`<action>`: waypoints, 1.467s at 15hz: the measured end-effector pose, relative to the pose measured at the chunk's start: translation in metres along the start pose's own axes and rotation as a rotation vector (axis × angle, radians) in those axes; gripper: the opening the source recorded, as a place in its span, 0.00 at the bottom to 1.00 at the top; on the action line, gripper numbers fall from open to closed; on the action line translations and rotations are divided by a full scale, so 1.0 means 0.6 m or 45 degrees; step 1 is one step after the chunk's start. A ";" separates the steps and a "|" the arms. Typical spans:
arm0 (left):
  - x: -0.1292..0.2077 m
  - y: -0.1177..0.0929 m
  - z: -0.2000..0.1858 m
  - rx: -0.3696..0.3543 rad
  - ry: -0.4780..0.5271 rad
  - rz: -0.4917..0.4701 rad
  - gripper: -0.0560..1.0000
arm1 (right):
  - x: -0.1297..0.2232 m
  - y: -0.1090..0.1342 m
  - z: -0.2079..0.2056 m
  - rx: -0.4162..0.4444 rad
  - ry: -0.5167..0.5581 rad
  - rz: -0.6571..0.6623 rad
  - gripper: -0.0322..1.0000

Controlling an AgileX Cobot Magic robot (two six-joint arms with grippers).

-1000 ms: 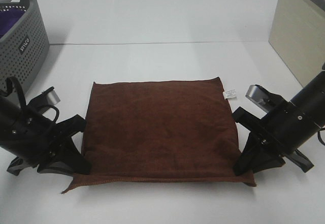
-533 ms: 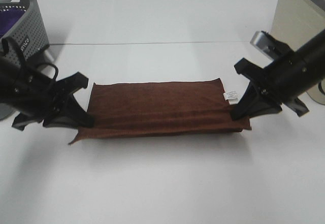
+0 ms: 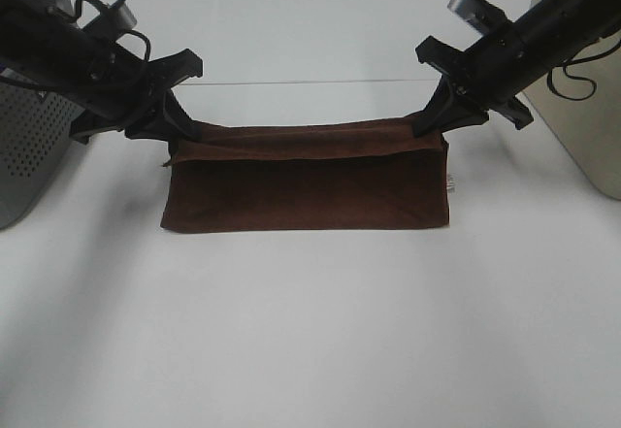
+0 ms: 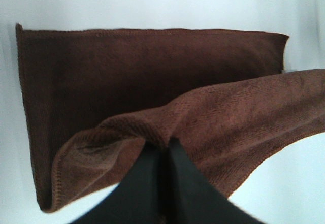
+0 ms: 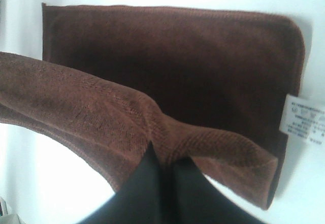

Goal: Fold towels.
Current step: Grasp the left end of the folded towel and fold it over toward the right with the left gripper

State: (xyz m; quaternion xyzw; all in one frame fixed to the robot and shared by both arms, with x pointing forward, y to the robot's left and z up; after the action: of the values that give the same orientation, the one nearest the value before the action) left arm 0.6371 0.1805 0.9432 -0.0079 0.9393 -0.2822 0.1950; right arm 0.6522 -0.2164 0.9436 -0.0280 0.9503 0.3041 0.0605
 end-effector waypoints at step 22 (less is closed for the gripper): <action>-0.025 0.055 0.059 -0.247 0.140 0.037 0.71 | -0.013 -0.045 0.013 0.261 0.082 0.058 0.84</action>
State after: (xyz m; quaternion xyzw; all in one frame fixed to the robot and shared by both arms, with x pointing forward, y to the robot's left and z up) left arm 0.6672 0.1917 0.9038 0.0024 0.9715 -0.1870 0.1457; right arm 0.6633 -0.2337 0.9232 -0.0097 0.9782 0.2057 0.0254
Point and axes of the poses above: a point on each arm's last joint axis where the gripper is mounted, z pointing out along that axis toward the gripper, y along the wrist's bending axis when the last joint is at zero, x = y × z, the point moved 1 cm from there along z, pointing out along that axis toward the gripper, and after that the axes turned 4 degrees about z, right-handed, at the moved point
